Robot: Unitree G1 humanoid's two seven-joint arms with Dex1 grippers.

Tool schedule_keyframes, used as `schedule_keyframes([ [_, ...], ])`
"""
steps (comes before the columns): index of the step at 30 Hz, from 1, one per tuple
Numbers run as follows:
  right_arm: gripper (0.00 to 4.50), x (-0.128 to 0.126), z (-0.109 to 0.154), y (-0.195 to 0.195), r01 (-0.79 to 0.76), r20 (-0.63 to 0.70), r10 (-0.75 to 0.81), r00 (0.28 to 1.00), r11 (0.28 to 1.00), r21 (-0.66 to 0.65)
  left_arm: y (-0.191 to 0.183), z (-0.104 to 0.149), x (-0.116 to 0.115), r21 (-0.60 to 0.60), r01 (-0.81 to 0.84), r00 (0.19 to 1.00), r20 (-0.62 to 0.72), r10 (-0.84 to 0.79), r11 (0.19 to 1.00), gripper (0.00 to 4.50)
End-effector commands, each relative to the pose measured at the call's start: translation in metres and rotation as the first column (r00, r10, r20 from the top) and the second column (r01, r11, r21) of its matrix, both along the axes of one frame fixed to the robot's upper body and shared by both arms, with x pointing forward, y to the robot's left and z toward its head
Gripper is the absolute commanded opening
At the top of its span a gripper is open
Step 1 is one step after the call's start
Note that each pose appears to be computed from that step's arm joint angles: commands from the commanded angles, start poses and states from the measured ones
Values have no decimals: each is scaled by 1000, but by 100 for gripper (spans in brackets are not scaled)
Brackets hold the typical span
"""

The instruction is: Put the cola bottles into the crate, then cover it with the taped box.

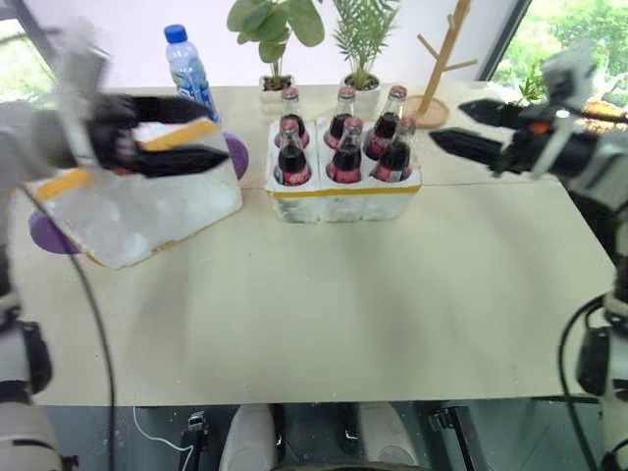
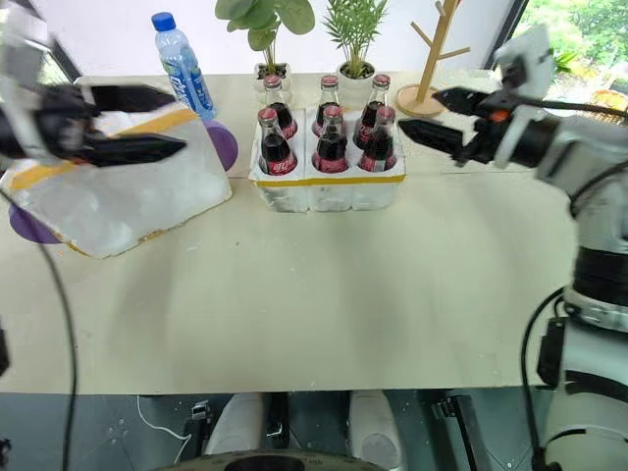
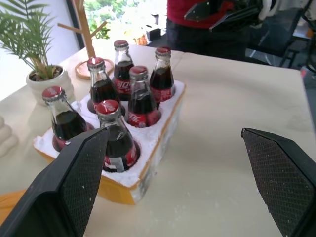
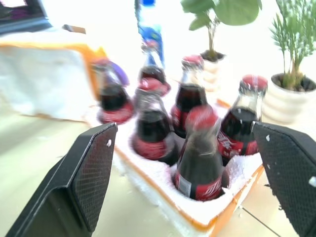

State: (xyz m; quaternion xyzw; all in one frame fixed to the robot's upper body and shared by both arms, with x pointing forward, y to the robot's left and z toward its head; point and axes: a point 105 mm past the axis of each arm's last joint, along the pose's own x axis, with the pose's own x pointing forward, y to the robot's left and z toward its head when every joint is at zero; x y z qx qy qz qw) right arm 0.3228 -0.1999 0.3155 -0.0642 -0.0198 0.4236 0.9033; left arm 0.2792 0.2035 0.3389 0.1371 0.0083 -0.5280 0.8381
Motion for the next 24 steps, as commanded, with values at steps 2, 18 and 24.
schedule_keyframes([
  [2,445,-24,14,3,-95,40,96,995,995,-33,42,20,-43,106,-87,996,-6,88,991,450],
  [18,445,-13,13,21,-214,36,215,976,976,-33,231,-69,-76,734,-385,762,-90,641,560,450],
  [24,445,-11,7,19,-209,15,210,978,977,-45,220,-75,-19,715,-388,789,-69,611,581,450],
])
